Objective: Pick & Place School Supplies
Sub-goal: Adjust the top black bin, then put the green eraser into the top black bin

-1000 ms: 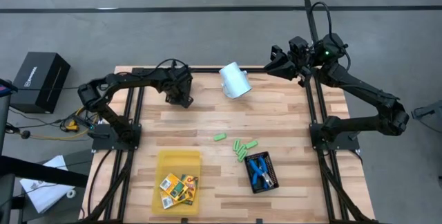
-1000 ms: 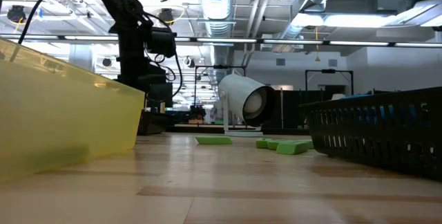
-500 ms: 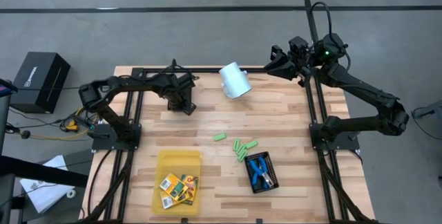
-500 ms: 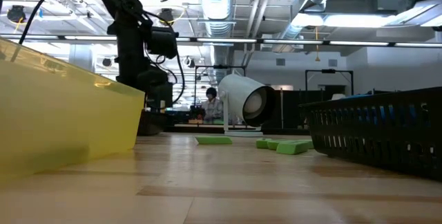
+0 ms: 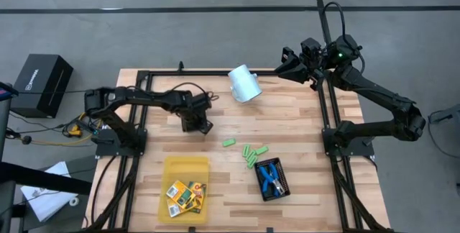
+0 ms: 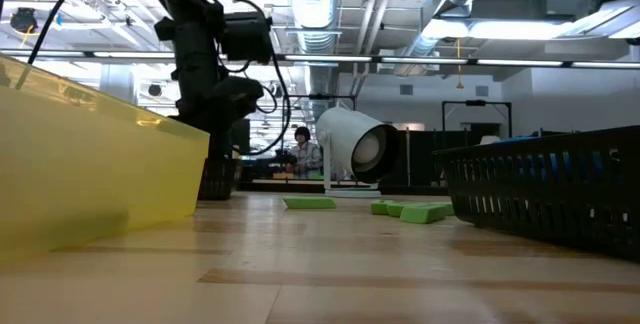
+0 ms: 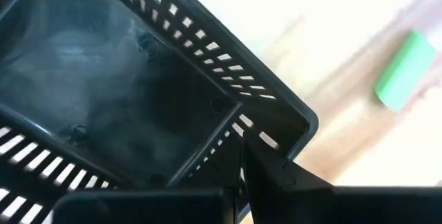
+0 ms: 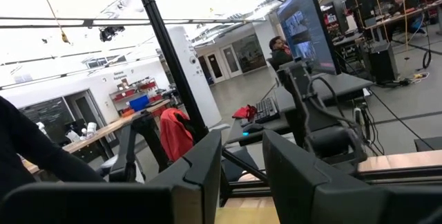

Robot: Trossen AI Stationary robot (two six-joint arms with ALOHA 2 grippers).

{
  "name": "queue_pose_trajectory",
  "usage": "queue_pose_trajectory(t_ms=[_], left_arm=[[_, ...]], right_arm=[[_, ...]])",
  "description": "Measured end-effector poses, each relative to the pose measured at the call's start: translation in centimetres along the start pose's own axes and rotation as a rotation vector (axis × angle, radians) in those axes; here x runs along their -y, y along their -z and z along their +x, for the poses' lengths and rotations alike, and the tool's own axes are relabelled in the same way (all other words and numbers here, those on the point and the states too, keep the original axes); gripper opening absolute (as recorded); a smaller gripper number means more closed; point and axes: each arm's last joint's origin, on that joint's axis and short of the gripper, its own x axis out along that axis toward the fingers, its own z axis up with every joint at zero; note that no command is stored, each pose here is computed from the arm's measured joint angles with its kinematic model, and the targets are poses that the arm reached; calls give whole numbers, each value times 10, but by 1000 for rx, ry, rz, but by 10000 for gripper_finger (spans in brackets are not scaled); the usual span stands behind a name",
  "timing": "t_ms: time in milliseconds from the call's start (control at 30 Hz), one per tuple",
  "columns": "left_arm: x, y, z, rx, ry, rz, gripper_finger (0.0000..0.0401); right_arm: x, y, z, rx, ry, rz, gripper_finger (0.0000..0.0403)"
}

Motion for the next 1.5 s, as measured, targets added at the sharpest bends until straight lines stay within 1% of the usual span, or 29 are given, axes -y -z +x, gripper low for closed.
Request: queue_pose_trajectory(t_ms=[133, 267, 400, 500, 533, 633, 700, 800, 900, 967, 1100, 1167, 1233, 1267, 1333, 1433, 1500], left_arm=[[5, 4, 1, 1, 0, 15, 9], [5, 1, -3, 18, 3, 8, 9], [5, -10, -23, 124, 12, 30, 9], [-2, -20, -46, 237, -12, 33, 9], [-5, -22, -55, 273, -9, 16, 9], [-12, -32, -79, 371, 63, -16, 9], [-11, -39, -92, 404, 145, 17, 10], [4, -42, -100, 400, 222, 101, 16], [29, -45, -96, 416, 292, 195, 32], [49, -49, -92, 465, 383, 243, 47], [79, -64, -82, 603, 589, 250, 78], [87, -73, -76, 686, 648, 265, 89], [92, -81, -69, 738, 699, 240, 96], [92, -84, -64, 735, 714, 208, 98], [93, -88, -53, 716, 734, 185, 102], [97, -86, -37, 639, 762, 216, 101], [101, -83, -29, 612, 771, 233, 98]], right_arm=[[0, 0, 0, 0, 0, 0, 100], [0, 0, 0, 0, 0, 0, 100], [0, 0, 0, 0, 0, 0, 100], [0, 0, 0, -1, -1, 0, 100], [0, 0, 0, -1, -1, 0, 100], [0, 0, 0, -1, -3, -2, 100], [0, 0, 0, -1, -4, -4, 100], [0, 0, 0, 0, -5, -8, 100], [0, 0, 0, 1, -3, -27, 100], [0, 0, 0, 1, -4, -32, 100], [0, 0, 0, 1, -3, -30, 100], [0, 0, 0, 0, -2, -22, 100], [0, 0, 0, 1, -2, -14, 100], [0, 0, 0, 1, -2, -14, 100], [0, 0, 0, 1, -2, -15, 100], [0, -1, 0, 3, -2, -14, 100], [0, -1, 0, 16, 15, -14, 100]])
